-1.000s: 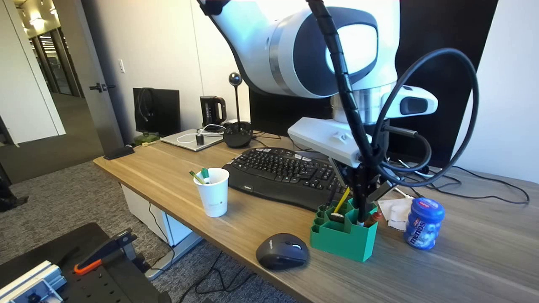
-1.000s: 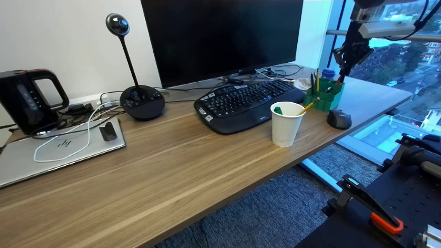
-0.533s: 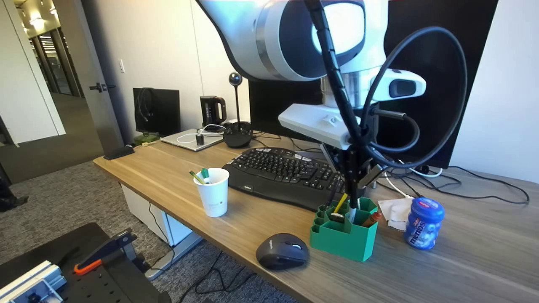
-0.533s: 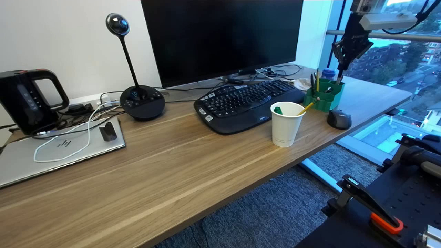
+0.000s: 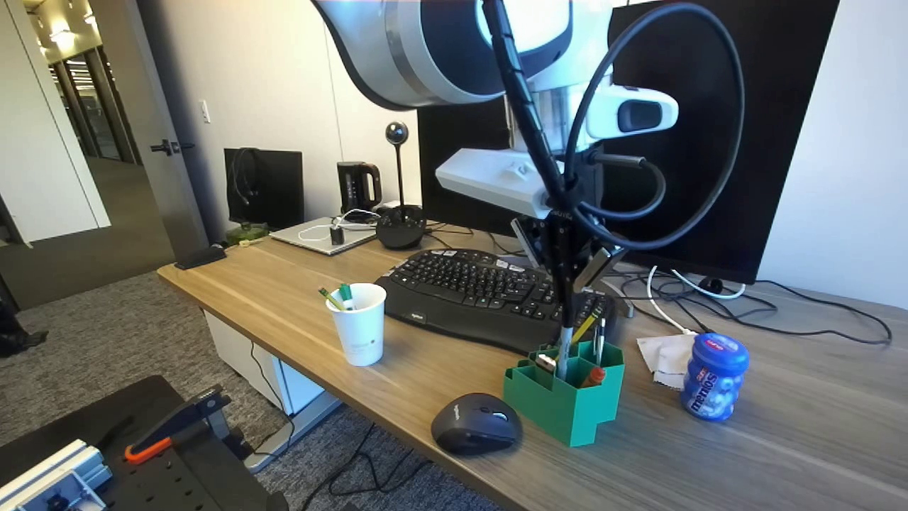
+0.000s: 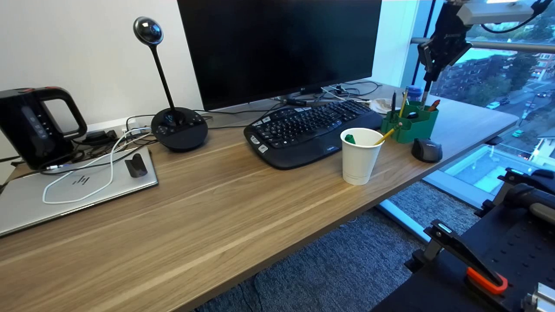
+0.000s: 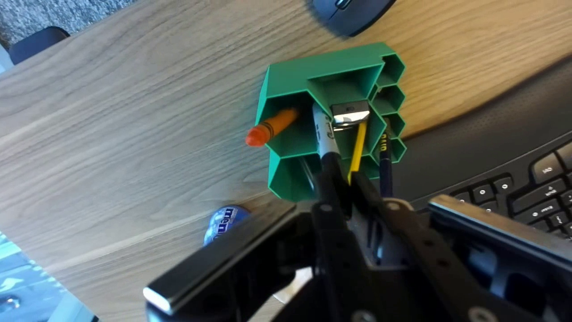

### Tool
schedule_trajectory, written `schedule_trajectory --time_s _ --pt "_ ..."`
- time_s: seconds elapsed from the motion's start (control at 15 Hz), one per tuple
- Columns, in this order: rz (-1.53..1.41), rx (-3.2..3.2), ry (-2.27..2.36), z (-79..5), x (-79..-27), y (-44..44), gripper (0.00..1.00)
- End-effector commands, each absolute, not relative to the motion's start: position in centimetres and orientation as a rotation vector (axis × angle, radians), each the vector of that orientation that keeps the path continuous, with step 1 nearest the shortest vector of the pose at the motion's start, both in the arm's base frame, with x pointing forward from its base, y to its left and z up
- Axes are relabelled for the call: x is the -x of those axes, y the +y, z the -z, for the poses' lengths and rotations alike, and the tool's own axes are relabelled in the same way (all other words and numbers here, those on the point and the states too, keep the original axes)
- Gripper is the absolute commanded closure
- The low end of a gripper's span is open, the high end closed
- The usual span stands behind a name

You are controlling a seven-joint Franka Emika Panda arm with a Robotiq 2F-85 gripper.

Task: Move the mouse slightly to the right on the desk, then pick a marker from the rack and put it on the desk

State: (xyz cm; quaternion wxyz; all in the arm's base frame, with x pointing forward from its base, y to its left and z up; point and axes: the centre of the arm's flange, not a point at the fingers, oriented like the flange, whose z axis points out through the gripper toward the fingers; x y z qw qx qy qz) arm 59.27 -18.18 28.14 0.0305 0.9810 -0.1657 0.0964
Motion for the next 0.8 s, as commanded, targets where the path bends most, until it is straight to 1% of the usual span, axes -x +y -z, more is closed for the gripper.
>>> schedule_trajectory --time_s 0.0,0.73 --pt "-0.356 -3.020 -0.478 -29.6 -57.8 -16.5 0.96" --pt "-0.421 -3.023 -0.425 -30.8 -56.7 -13.8 0.96"
